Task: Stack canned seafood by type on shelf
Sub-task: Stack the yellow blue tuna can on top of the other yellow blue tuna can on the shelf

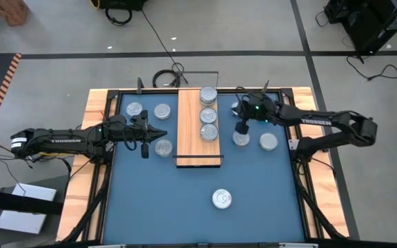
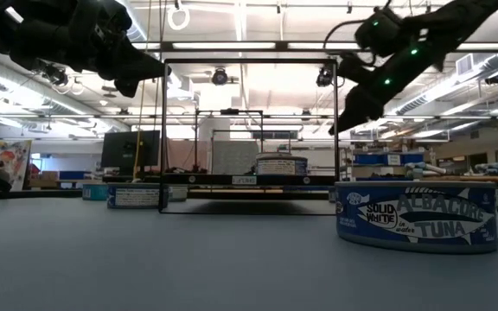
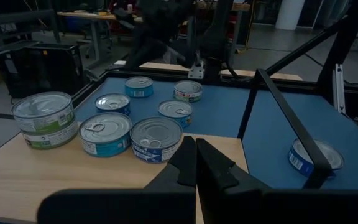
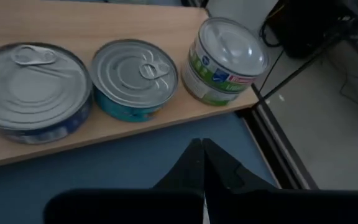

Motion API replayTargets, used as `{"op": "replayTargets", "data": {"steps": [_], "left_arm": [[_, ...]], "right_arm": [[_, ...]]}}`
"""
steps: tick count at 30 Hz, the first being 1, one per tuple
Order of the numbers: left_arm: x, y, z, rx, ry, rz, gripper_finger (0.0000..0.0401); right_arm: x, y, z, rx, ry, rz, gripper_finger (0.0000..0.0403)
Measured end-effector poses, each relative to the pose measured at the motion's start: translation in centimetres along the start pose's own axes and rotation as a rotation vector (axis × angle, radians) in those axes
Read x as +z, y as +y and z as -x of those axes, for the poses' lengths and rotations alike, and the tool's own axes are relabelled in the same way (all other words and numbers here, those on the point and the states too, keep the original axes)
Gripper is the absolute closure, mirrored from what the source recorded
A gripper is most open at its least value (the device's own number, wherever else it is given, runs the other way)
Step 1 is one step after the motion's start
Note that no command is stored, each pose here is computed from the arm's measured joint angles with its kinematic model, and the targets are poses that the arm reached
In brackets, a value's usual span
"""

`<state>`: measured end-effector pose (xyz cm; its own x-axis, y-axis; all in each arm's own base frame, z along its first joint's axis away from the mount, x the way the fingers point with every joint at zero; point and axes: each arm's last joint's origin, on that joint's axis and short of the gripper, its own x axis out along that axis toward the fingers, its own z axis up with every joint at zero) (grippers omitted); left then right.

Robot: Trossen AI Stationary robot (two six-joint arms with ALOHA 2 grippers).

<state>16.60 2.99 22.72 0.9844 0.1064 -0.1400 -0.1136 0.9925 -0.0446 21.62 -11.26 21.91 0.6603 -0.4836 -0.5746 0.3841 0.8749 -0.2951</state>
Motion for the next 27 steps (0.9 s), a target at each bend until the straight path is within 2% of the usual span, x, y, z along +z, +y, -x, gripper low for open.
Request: {"op": "replayTargets", "data": {"steps": [6,12,15,21,27], "left_arm": [[-0.2,0.0,0.0,0.001,0.021,0.001,0.04],[-0.3,0.0,0.0,0.002,0.027,0.024,0.04],[-0.3,0.0,0.0,-0.009,0.043,0.026,0.04],[1.0,-0.1,0.4,-0.006,0.214,-0.024,0.04],[2.8,0.6,2.0,0.177,0.461,-0.125,0.04]], "right_arm": [[-0.7,1.2,3.0,0.023,-0.037,-0.078,0.0402],[-0.8,4.2,5.9,-0.044,-0.038,-0.048,0.0402],[-0.7,5.6,7.1,-0.034,-0.069,-0.071,0.0402],[-0.7,8.2,9.0,0.024,-0.132,-0.073,0.0402],[-0.9,10.2,10.5,0.059,-0.179,-0.054,0.0403]]}}
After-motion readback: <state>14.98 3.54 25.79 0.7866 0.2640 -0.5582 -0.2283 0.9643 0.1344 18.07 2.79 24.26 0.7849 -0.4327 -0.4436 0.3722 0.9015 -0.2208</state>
